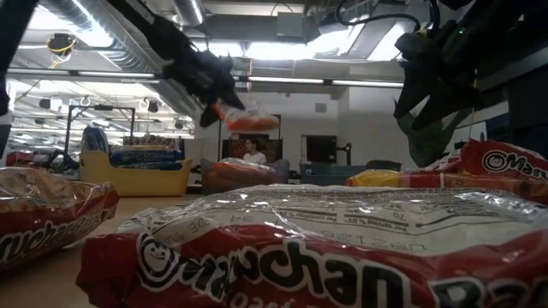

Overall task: Sort Maruchan noodles
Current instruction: Put the orange noodle pack into the black bin

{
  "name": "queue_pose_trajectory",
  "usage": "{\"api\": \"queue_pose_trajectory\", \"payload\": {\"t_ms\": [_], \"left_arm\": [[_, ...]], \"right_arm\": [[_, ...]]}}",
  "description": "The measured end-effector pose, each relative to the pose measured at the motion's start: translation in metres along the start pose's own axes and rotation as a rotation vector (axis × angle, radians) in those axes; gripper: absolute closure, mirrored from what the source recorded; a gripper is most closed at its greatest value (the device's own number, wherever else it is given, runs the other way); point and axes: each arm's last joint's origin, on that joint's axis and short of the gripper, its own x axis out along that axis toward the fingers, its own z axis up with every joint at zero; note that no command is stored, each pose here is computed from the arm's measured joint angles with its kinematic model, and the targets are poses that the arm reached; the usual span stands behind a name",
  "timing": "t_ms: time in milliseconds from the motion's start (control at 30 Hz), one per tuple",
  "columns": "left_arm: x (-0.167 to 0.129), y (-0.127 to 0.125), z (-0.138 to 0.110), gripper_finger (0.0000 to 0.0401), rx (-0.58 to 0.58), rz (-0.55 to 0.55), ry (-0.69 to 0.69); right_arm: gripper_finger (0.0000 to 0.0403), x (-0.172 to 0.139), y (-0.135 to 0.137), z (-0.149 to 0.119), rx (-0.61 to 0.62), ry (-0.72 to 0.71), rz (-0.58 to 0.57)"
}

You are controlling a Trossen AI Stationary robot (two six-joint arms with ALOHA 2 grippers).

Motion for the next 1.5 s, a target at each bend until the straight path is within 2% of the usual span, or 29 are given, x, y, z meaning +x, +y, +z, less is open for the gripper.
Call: {"api": "queue_pose_trajectory", "payload": {"t_ms": [167,367,500,733,967,1167,1500], "left_arm": [[0.011,0.016,0.012,0.0229,-0.011,0.022,0.143],[0.016,0.010,0.033,0.0229,0.161,0.105,0.325],[0.025,0.017,0.037,0.0229,0.154,0.041,0.326],[0.035,0.028,0.030,0.0229,0.167,0.045,0.387],[0.043,0.033,0.025,0.0229,0.149,0.035,0.414],[0.054,0.032,0.023,0.0229,0.185,0.020,0.429],[0.054,0.034,0.022,0.0218,0.271,0.123,0.487]], "right_arm": [[0.0171,0.000,0.000,0.000,0.012,0.003,0.003],[0.0171,0.001,0.000,0.000,0.016,0.000,-0.007],[0.0171,0.005,0.001,-0.002,0.030,0.008,-0.018],[0.0171,0.014,0.007,-0.005,0.032,0.053,-0.008],[0.0171,0.018,0.010,-0.006,0.034,0.064,0.008],[0.0171,0.018,0.010,-0.006,0.034,0.066,0.008],[0.0171,0.018,0.010,-0.006,0.033,0.072,0.011]]}}
